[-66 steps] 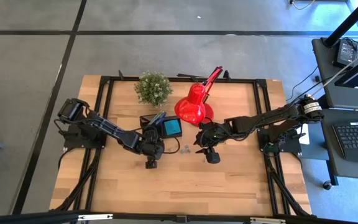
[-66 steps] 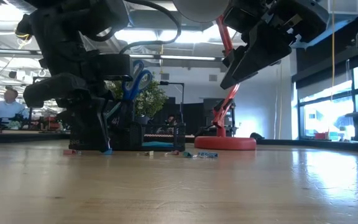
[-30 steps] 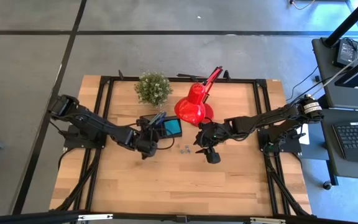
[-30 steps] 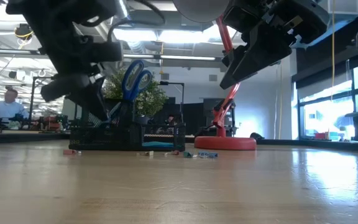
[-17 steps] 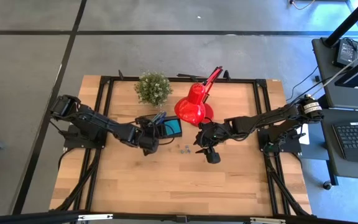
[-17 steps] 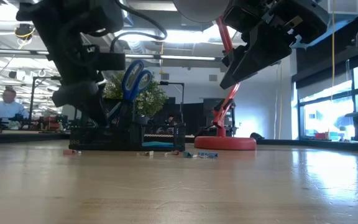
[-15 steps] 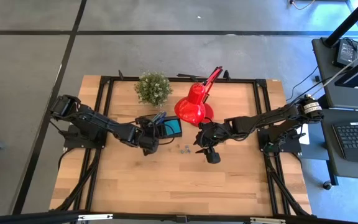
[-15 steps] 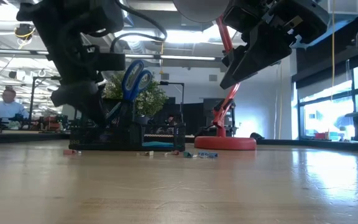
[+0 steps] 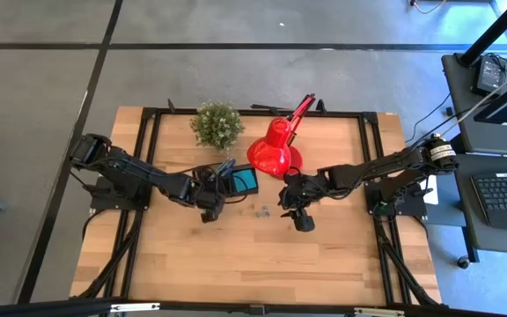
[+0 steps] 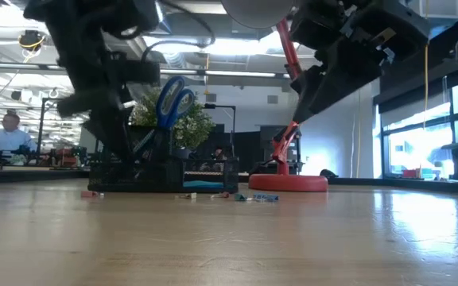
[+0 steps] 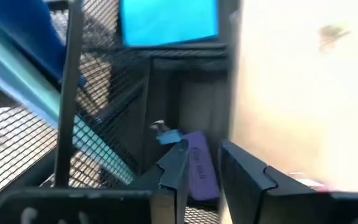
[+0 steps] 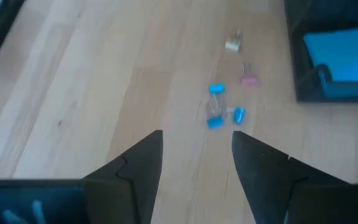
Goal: Pick and place office supplies into organizer
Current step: Put the pink binder clip into the black desk organizer
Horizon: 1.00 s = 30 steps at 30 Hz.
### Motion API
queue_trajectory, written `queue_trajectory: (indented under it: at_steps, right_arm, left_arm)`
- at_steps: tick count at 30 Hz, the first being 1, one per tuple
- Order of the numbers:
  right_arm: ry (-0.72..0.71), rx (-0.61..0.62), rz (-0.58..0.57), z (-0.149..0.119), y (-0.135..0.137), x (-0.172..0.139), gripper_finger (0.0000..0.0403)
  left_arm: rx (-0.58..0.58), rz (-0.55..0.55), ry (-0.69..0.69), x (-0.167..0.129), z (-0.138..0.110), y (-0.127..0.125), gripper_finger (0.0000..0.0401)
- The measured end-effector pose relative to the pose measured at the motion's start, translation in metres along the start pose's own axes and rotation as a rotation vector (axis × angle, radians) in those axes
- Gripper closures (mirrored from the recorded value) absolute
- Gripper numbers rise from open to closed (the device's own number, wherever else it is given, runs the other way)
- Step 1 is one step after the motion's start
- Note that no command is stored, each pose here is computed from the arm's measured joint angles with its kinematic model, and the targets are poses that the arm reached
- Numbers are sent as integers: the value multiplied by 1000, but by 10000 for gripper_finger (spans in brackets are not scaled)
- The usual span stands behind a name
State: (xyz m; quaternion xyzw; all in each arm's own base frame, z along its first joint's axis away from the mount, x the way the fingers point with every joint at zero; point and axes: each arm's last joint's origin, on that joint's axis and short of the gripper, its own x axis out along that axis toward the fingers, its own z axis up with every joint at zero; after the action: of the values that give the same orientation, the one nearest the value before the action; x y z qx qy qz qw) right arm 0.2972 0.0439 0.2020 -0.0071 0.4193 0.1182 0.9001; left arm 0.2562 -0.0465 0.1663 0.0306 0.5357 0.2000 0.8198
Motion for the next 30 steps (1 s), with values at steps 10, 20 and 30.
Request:
queue_trajectory:
  at_steps: [10,20,30]
  right_arm:
    - [52,-120,2,-6,-1,-7,208]
    - [-147,-108,-133,-50,-35,-41,208]
    - [-281,-2,-229,-85,-49,-59,208]
  left_arm:
    - [-79,-371,-38,-24,31,-15,315]
    - [-203,-527,-42,-30,38,-23,310]
    - [-419,-690,79,-31,40,-28,278]
